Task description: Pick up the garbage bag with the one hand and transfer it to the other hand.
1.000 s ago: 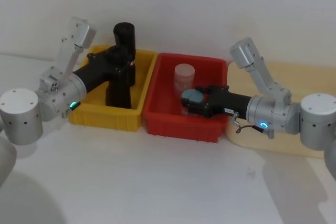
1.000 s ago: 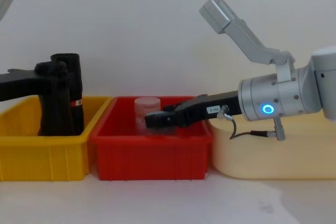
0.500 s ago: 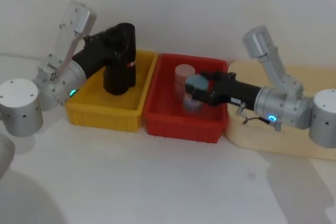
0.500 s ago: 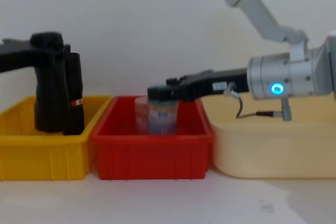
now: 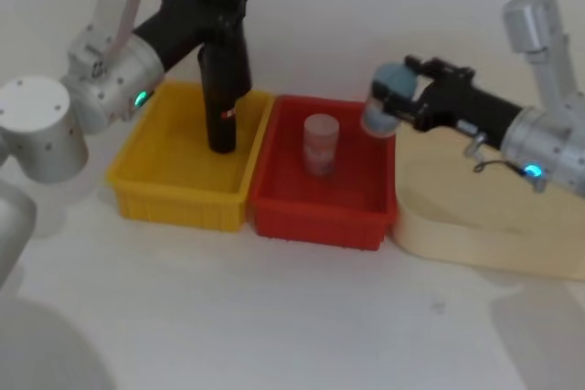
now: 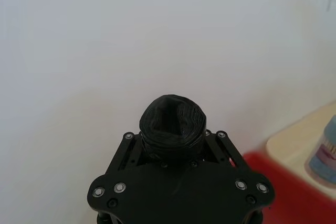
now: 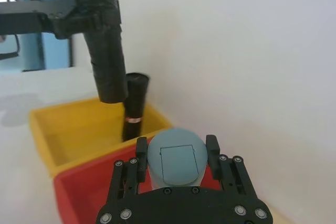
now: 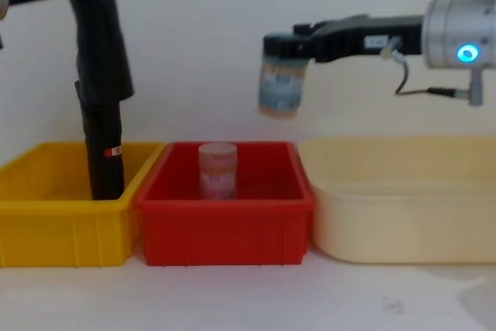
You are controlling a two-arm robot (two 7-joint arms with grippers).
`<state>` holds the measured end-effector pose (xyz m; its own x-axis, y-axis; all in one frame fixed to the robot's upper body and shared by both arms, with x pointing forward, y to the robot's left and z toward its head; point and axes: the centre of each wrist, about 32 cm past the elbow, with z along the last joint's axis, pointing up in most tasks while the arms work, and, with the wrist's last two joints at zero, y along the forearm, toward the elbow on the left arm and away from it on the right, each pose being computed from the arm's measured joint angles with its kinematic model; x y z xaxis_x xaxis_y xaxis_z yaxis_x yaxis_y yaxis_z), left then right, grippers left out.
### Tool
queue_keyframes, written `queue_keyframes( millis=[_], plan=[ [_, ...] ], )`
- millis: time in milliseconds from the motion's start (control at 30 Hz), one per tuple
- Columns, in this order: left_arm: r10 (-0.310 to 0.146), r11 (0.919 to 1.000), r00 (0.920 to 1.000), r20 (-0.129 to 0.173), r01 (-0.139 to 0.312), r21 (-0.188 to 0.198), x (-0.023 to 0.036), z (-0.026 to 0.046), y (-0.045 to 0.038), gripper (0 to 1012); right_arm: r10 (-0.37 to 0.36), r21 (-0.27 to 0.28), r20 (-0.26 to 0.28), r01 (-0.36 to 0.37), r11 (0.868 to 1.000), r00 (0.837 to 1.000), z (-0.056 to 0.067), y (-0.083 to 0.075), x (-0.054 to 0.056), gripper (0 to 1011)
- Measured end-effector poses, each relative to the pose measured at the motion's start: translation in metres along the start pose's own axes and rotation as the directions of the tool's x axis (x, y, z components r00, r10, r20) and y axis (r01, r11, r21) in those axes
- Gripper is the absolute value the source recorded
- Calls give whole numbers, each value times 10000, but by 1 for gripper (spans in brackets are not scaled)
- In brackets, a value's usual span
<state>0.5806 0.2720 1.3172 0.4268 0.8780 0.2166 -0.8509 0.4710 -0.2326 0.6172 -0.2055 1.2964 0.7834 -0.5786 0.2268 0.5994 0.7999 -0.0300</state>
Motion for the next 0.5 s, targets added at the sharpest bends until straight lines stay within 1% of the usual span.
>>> queue_keyframes(
  millis=[67, 100, 133, 167, 200, 233, 300, 333, 433, 467, 500],
  plan=[
    [-141, 9998, 9999, -38, 140, -154, -6, 52, -44, 348, -327, 82, 153, 325, 9994, 9993, 51, -91, 15, 647],
    [-297, 9991, 9995, -78, 295, -298, -16, 101, -91, 348, -549, 109, 236, 547, 9984, 9982, 76, -147, 25, 647],
    [-369, 9987, 9993, -99, 366, -352, -21, 120, -114, 348, -549, 109, 236, 547, 9984, 9982, 76, -147, 25, 647],
    [-432, 9983, 9990, -117, 428, -387, -24, 133, -129, 348, -746, 145, 317, 741, 9971, 9967, 101, -203, 32, 647],
    [-592, 9971, 9981, -164, 583, -486, -36, 167, -173, 348, -826, 160, 350, 821, 9965, 9960, 108, -235, 36, 647],
    [-592, 9971, 9981, -164, 583, -486, -36, 167, -173, 348, -968, 161, 375, 963, 9952, 9946, 112, -275, 39, 647],
    [-947, 9936, 9951, -271, 928, -649, -62, 225, -257, 348, -1299, 169, 430, 1293, 9915, 9906, 121, -373, 50, 647],
    [-1031, 9926, 9942, -298, 1009, -681, -68, 236, -275, 348, -1492, 156, 444, 1486, 9888, 9878, 114, -442, 52, 647],
    [-1307, 9888, 9906, -407, 1272, -778, -93, 267, -332, 348, -1799, 151, 431, 1795, 9837, 9827, 99, -555, 59, 647],
    [-1506, 9858, 9875, -472, 1465, -822, -106, 285, -368, 348, -1944, 143, 402, 1940, 9809, 9801, 84, -619, 59, 647],
    [-1612, 9841, 9856, -511, 1566, -840, -118, 292, -390, 348, -2015, 143, 376, 2011, 9795, 9788, 75, -649, 58, 647]
  ],
)
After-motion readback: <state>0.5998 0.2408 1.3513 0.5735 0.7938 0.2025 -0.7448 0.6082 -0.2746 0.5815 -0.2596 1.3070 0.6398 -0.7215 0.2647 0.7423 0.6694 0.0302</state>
